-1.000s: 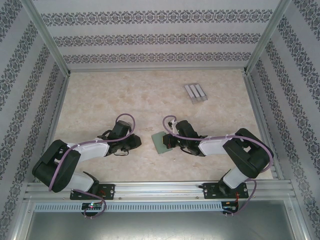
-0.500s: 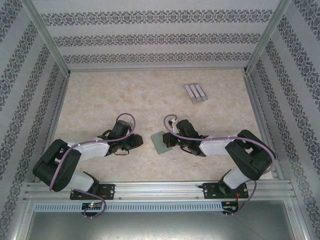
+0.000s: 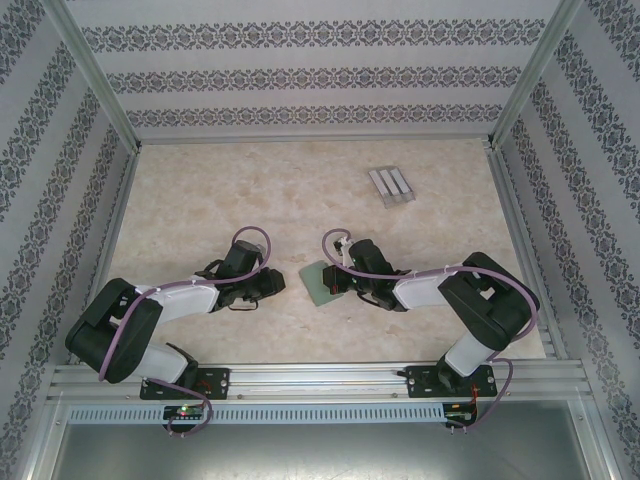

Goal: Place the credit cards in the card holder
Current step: Press the button on the card holder.

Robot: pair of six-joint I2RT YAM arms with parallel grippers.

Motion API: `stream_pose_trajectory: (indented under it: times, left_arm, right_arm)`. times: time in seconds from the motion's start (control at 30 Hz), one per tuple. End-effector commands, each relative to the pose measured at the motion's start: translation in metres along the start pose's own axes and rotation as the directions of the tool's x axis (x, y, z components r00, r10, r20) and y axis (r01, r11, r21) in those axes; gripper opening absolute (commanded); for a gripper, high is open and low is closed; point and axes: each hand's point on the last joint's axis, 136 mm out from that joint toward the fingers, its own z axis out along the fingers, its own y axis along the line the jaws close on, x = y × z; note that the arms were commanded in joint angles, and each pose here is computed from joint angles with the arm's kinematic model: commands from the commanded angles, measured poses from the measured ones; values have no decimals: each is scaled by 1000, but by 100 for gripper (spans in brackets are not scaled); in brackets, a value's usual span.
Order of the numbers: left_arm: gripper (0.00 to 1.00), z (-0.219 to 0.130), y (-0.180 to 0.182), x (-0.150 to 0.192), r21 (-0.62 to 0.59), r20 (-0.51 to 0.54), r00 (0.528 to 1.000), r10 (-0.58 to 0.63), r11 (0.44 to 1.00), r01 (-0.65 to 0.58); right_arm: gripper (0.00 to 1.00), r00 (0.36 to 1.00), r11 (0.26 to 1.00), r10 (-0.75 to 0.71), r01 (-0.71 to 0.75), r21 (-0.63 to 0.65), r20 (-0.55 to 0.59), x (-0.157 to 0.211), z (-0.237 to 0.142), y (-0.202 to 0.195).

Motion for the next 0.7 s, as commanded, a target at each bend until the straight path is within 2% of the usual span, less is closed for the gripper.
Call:
stream_pose_trajectory:
  times: [0.0,0.17,0.43,0.67]
  left_arm:
    - [29,5,14,5,-34,-9,1000,-11,999,11]
    - [30,5,14,6,-37,-6,1000,-14,999,14]
    - [30,3,16,6,-41,3,1000,-18,999,18]
    - [30,3,14,6,-33,0,1000,-19,999,19]
  right_arm:
    - [0,998,999,-10,13,-38,56,-18,-4,18]
    - [0,999,998,-8,11,-60,47,-22,-1,24]
    - [0,1000,999,9,-9,-42,6,-5,11,11]
    - [0,1000,999,-4,4,-51,-1,0,11,16]
